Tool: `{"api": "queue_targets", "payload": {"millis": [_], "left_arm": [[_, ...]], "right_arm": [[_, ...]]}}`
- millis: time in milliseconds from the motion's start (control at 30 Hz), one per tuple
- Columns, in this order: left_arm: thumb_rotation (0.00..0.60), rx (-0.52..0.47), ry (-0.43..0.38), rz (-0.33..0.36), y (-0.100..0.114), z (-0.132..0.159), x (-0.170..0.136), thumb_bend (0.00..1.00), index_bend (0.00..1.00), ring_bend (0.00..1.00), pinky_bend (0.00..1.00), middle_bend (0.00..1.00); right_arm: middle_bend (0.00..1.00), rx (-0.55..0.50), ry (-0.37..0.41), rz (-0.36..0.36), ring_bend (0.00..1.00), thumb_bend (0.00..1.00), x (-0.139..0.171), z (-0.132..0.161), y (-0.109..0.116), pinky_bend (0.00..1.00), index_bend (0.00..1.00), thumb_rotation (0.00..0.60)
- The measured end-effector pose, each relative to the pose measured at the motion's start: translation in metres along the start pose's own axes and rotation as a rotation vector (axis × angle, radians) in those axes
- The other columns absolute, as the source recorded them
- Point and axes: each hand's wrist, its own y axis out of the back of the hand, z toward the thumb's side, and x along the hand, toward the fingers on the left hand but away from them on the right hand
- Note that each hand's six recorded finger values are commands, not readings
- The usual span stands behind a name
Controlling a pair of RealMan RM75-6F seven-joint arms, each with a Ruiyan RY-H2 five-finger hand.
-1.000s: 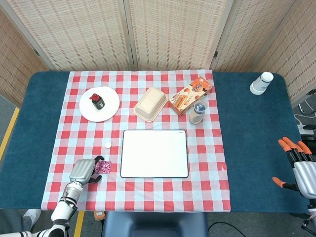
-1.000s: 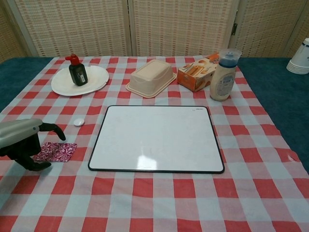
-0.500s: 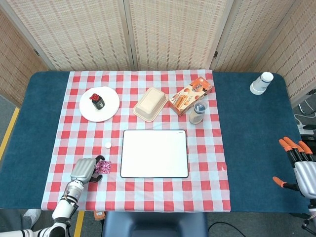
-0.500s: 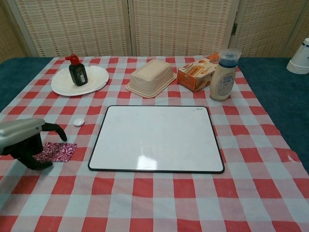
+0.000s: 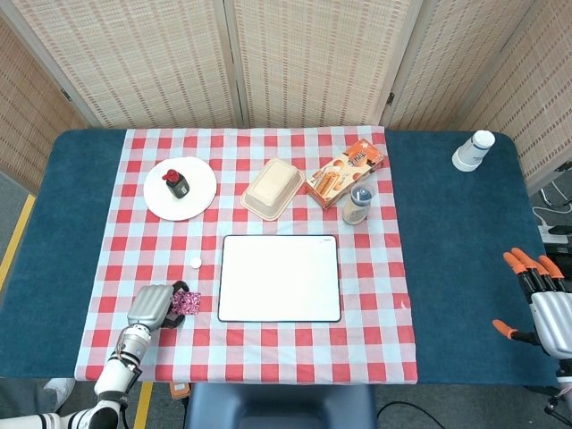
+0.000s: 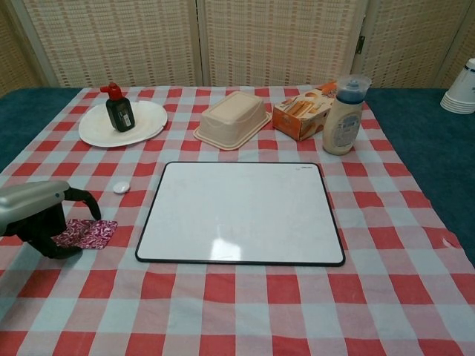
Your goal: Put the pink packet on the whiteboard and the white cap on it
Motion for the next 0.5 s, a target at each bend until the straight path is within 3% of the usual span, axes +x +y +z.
{"api": "queue_targets", "payload": {"millis": [500], "left_arm": [[0.600,0.014,-0.004,0.006,0.0031,0.0030,0.0004,0.29,0.34,1.00,1.00,1.00]], "right_arm": [[0.00,0.000,-0.003,0.001,0.00,0.05,-0.0007,-0.0006,-0.0003,0.03,0.07,0.600]]}}
